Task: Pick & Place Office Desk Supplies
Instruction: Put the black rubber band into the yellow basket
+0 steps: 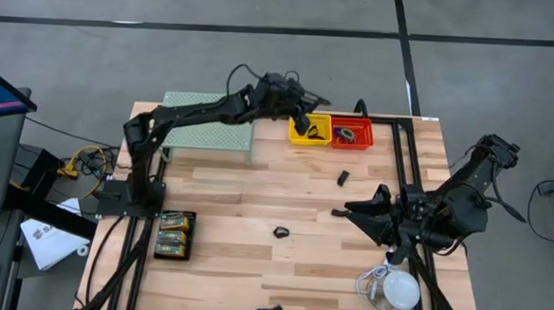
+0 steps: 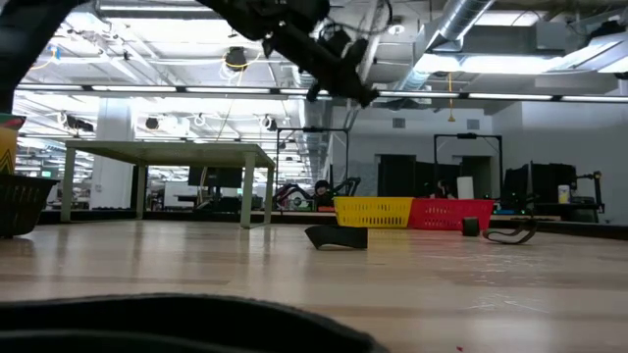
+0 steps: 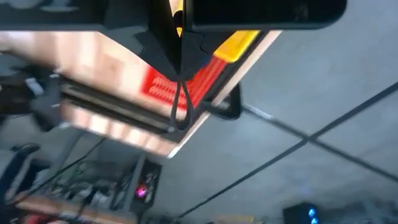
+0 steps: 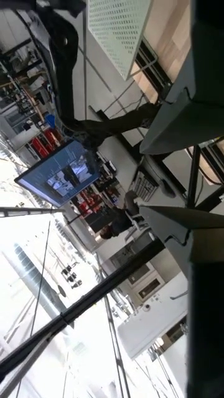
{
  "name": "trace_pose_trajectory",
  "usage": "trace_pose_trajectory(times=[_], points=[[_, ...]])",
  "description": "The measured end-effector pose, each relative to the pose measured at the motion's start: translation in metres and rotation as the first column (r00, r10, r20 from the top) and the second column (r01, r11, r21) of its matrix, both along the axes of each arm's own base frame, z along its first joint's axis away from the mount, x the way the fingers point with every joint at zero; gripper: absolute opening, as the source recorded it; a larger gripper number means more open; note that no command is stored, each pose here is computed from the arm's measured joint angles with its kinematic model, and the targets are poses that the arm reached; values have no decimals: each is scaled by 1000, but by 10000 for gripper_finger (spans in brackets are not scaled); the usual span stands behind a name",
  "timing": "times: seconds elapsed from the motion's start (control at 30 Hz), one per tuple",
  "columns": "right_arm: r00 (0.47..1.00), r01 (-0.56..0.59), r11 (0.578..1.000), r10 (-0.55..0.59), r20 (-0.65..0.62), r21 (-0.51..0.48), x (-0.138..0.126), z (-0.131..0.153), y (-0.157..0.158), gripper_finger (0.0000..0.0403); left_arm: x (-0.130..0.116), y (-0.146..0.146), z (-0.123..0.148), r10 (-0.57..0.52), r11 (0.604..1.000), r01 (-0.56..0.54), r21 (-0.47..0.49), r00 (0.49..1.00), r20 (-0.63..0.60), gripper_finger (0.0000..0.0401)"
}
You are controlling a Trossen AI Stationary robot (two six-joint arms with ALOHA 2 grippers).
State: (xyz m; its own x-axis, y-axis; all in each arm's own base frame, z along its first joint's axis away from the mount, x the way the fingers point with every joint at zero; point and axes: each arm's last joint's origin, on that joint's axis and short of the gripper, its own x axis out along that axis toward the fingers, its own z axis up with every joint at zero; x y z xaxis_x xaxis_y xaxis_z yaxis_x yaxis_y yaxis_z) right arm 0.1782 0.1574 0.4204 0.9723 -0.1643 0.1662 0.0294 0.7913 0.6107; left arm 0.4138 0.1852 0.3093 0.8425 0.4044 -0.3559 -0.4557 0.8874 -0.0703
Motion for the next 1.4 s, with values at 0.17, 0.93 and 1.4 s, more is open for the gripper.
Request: trace_pose_trajectory(times=[0.17, 0.93, 1.4], points=[[1000, 16, 1000, -16, 1, 7, 3, 0, -3, 143, 14, 23, -20, 29, 999, -31, -24, 997, -75, 0], [998, 60, 998, -60, -2, 13, 9, -1, -11, 143, 45, 45, -123, 22, 991, -64, -114, 942, -336, 0], [998, 59, 998, -59, -2, 12, 10, -1, -11, 143, 46, 46, -121, 28, 991, -67, -112, 946, -322, 12]])
